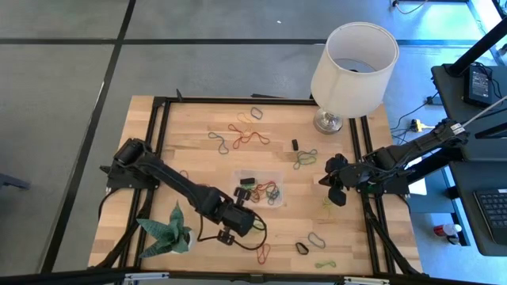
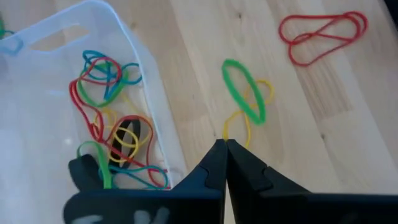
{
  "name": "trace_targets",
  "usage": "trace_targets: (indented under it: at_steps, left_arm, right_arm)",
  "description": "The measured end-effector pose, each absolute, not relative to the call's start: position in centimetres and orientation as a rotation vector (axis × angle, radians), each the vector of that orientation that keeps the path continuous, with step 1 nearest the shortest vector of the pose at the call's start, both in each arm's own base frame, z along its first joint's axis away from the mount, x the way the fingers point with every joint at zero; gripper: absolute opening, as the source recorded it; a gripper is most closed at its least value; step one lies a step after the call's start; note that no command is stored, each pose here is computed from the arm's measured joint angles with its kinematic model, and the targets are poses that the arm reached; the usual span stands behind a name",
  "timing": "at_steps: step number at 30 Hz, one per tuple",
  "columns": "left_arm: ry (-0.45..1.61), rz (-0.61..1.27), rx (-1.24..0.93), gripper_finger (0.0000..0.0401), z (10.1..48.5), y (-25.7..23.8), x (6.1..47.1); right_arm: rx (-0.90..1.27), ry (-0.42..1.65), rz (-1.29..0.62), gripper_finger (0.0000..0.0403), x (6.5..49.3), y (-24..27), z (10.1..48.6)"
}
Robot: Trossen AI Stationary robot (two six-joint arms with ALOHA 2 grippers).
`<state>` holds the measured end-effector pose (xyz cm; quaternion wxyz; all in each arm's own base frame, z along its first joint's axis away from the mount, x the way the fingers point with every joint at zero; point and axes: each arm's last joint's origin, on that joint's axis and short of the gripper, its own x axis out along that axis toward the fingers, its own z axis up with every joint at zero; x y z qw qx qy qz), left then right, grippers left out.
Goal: Pick and place rubber bands into bin
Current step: Put the yellow rubber band into the transparent bin
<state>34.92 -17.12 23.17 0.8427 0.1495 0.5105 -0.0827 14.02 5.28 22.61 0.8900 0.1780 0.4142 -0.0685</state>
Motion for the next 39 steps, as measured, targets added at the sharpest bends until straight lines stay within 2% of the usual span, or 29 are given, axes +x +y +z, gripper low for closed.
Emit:
trace_targets:
  at_steps: [15, 26, 33, 39]
  left_arm:
    - [1.117, -0.108, 0.337, 0.0002, 28.4, -16.7, 34.8]
    - [1.041, -0.062, 0.396, 0.0001, 33.1, -13.5, 36.1]
    - [1.057, 0.0, 0.447, 0.0001, 33.6, -9.7, 37.3]
    - [1.123, 0.019, 0.373, 0.0001, 31.8, -6.4, 38.3]
  right_arm:
    - [0.346, 0.861, -0.131, 0.0007, 14.0, 5.3, 22.6]
    - [0.345, 0.861, -0.131, 0.0007, 14.0, 5.3, 22.6]
    - [0.348, 0.855, -0.13, 0.0007, 14.1, 5.3, 22.6]
    - [0.35, 0.852, -0.129, 0.0007, 14.1, 5.3, 22.7]
